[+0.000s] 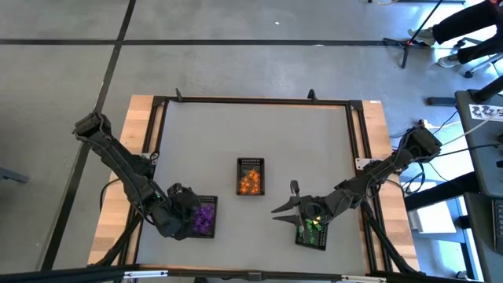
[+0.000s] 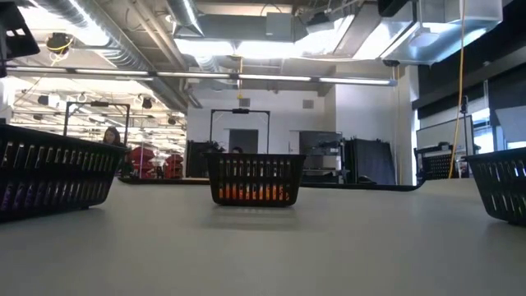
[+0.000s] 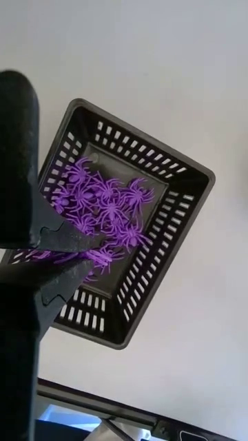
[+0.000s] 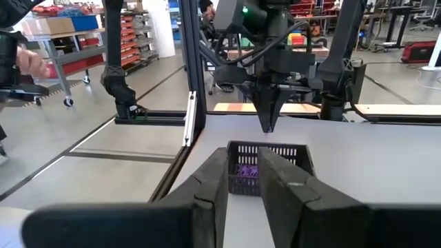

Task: Sort Halloween decoration
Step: Put the violet spider toy into the bottom left black bin

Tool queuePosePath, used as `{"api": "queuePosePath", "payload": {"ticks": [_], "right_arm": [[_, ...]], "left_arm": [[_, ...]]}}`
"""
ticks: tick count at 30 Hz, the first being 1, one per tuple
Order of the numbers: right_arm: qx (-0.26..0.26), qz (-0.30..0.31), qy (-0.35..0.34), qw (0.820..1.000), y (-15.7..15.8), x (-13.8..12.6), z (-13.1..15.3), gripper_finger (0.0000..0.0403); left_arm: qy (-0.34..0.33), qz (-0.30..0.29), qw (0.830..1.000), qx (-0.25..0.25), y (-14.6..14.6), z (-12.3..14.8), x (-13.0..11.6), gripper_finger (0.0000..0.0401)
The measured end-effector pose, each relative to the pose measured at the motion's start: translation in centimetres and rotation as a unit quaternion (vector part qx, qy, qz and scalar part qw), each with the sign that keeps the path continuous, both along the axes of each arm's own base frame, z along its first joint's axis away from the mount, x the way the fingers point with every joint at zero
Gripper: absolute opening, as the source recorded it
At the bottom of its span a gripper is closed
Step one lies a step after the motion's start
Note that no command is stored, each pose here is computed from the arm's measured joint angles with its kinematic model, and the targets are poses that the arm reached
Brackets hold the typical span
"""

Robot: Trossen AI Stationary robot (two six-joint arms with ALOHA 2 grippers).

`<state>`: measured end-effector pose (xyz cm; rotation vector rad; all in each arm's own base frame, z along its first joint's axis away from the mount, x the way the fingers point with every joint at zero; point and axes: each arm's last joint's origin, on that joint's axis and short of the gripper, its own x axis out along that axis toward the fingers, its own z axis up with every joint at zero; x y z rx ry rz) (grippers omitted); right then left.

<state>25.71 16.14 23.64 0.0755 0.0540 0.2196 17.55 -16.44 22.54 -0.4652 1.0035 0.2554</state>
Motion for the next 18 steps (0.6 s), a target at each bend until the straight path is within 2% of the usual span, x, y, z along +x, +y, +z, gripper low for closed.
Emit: {"api": "queuePosePath", "payload": {"ticks": [18], "right_arm": [[-0.003,0.0,0.004,1.0,-0.01,0.01,-0.1,0.0079]], "left_arm": [[0.001,0.0,1.0,0.0,0.01,-0.01,-0.01,0.0]]}}
